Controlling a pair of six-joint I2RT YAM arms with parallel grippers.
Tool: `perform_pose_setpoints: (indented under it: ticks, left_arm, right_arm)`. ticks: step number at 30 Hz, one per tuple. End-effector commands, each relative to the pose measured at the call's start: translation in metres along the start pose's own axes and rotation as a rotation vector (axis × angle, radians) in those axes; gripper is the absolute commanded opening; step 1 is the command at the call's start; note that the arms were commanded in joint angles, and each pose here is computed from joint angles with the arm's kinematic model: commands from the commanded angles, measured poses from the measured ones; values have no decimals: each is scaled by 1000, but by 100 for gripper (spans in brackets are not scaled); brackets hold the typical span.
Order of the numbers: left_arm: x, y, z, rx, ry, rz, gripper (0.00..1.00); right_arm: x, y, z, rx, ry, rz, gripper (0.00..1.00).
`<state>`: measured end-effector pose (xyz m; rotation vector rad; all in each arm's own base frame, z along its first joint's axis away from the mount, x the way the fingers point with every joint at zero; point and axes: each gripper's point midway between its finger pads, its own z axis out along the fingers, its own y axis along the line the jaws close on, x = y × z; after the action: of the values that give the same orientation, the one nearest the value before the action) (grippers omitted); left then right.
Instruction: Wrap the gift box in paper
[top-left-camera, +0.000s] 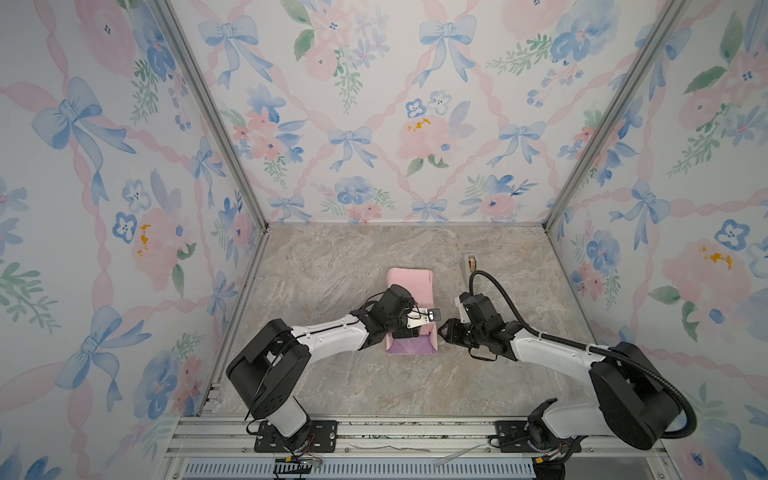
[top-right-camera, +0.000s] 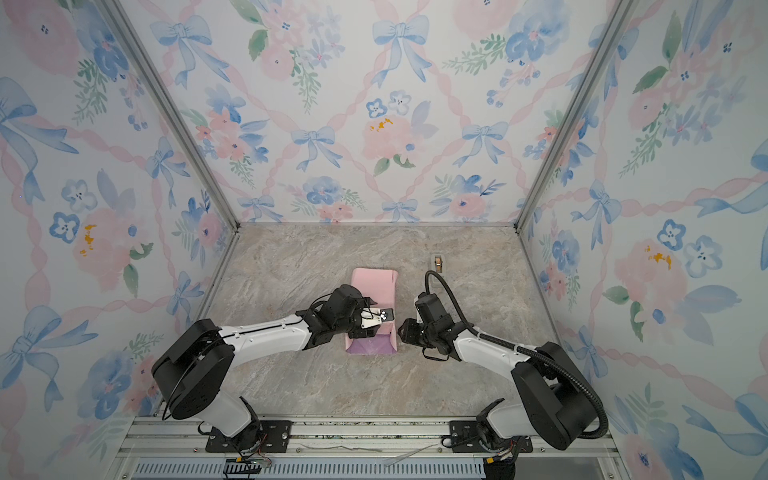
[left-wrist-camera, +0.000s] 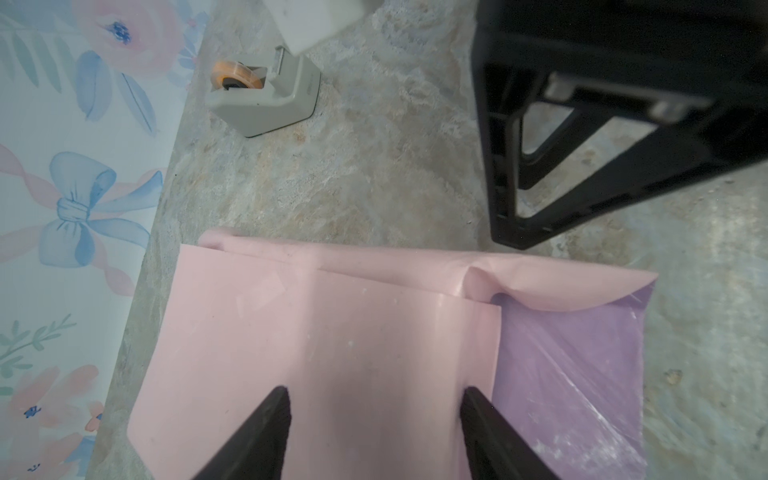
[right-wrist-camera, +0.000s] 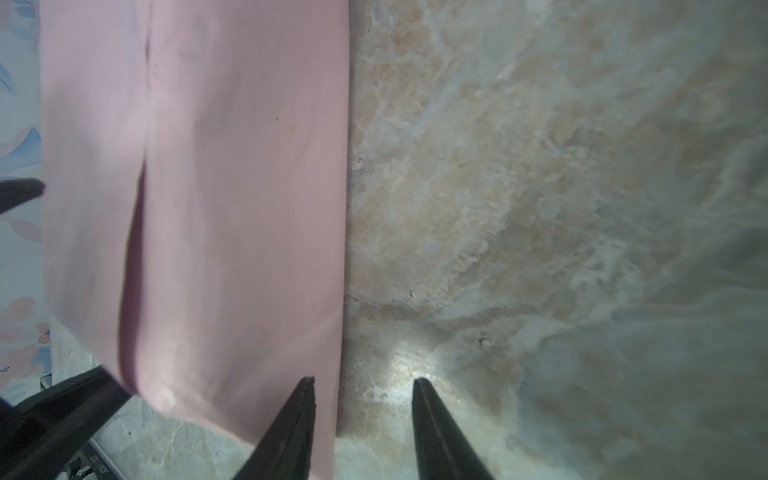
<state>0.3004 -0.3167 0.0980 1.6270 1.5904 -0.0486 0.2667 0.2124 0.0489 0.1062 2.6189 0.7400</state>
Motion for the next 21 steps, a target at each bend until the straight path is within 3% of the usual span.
perform_pose_setpoints:
  ticks: [1, 21]
  left_arm:
    - [0, -3, 4, -9, -12, -18, 64]
    - [0, -12, 8, 3, -47, -69, 58]
  right_arm:
    - [-2, -1, 6, -8, -17, 17, 39]
    - [5, 44, 18, -105, -95, -27, 26]
